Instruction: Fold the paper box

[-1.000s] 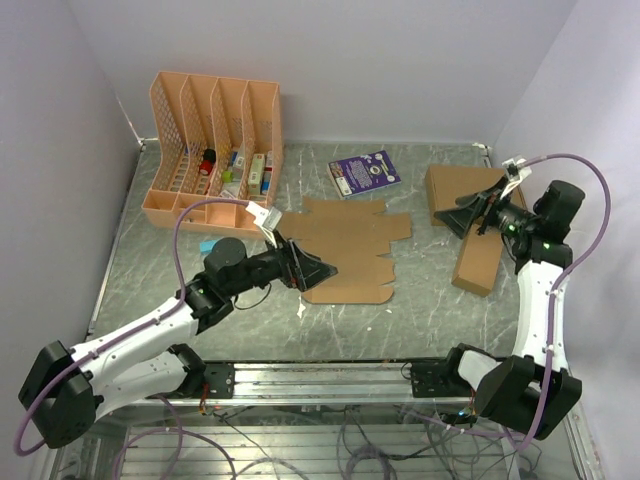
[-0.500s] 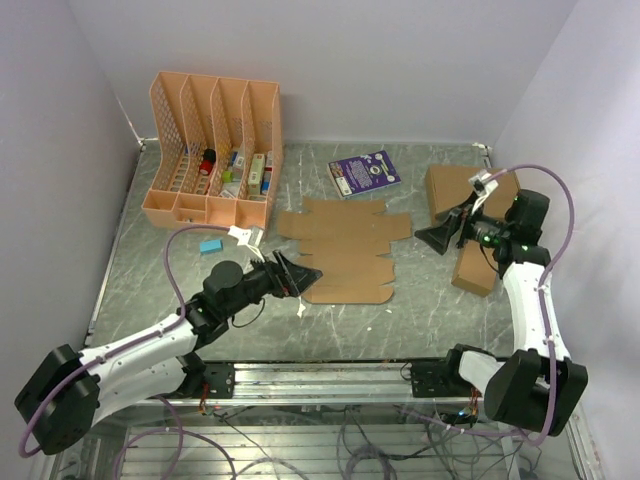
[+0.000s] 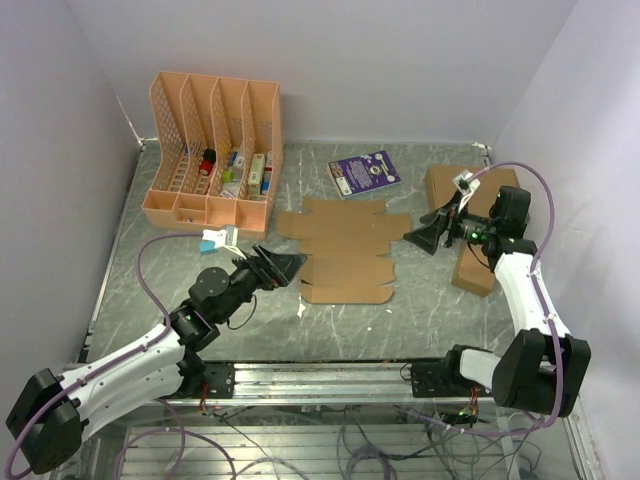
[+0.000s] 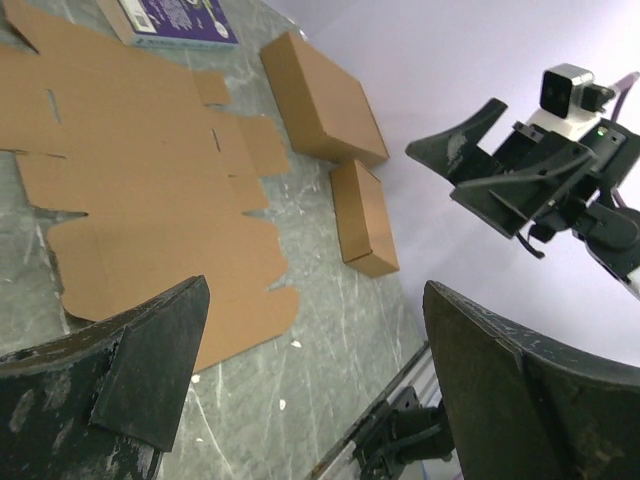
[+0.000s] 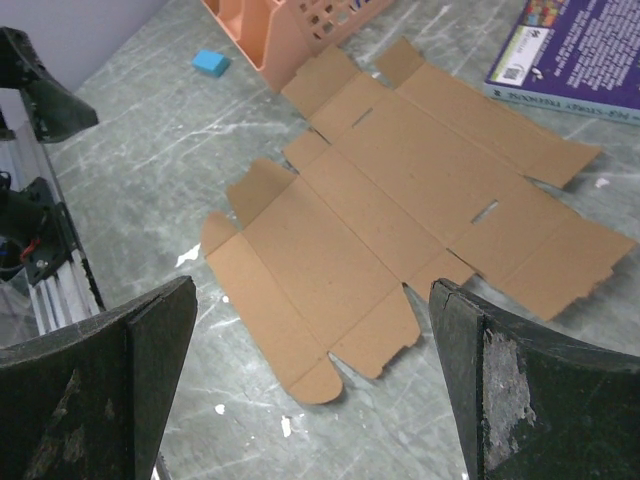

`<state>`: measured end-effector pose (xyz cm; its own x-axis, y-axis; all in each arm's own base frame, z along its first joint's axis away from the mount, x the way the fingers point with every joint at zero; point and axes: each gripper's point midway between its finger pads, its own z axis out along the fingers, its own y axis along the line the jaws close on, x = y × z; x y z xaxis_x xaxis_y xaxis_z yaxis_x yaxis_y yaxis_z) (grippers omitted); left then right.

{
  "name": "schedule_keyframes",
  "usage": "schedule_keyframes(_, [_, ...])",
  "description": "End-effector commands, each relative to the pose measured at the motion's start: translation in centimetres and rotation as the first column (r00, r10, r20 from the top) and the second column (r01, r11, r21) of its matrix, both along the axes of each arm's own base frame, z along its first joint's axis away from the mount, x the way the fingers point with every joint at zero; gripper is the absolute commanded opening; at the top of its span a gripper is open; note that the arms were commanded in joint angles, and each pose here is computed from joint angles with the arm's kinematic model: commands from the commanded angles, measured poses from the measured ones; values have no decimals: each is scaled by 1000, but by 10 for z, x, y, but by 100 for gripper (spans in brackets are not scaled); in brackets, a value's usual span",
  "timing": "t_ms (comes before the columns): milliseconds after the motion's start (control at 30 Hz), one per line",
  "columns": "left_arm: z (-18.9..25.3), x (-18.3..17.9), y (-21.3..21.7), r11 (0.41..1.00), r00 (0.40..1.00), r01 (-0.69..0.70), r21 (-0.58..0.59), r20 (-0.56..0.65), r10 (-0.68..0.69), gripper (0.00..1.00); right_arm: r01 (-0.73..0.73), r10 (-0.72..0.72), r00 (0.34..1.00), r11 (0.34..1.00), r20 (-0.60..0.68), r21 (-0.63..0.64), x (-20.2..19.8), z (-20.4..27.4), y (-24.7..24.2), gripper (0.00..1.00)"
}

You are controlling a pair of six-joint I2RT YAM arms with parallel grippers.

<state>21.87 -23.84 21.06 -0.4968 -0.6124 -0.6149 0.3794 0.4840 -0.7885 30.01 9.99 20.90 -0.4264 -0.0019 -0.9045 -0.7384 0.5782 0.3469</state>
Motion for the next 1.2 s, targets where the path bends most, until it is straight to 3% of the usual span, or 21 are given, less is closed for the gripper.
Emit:
schedule_keyframes(0, [18,15,12,994,993,-110,-9,38,110,99,-66,64,996,998,63,24,-3,23,14,100])
schedule_keyframes(200, [43,27,-9,996,994,-65,53,89,60,99,-81,87,994,993,71,-88,-11,8,28,100])
schedule_keyframes(567, [10,35,-40,999,1000,17,46,0,-17,96,-80,81,994,996,67,-27,-16,6,36,100])
schedule_keyframes(700, [-11,37,-32,986,998,-6,164,-65,17,96,-96,96,995,995,-18,-11,-7,-11,37,100])
schedule_keyframes(800, [-12,37,-28,972,999,-5,237,-49,18,97,-96,95,993,995,-70,-11,-1,-19,37,100])
schedule_keyframes(967, [-24,44,-5,925,993,-52,376,-75,86,97,70,-81,985,995,-152,-76,25,-47,19,100])
schedule_keyframes(1167, [-34,63,11,973,992,-66,221,-90,88,98,238,-266,936,961,-231,-142,47,-76,-1,100])
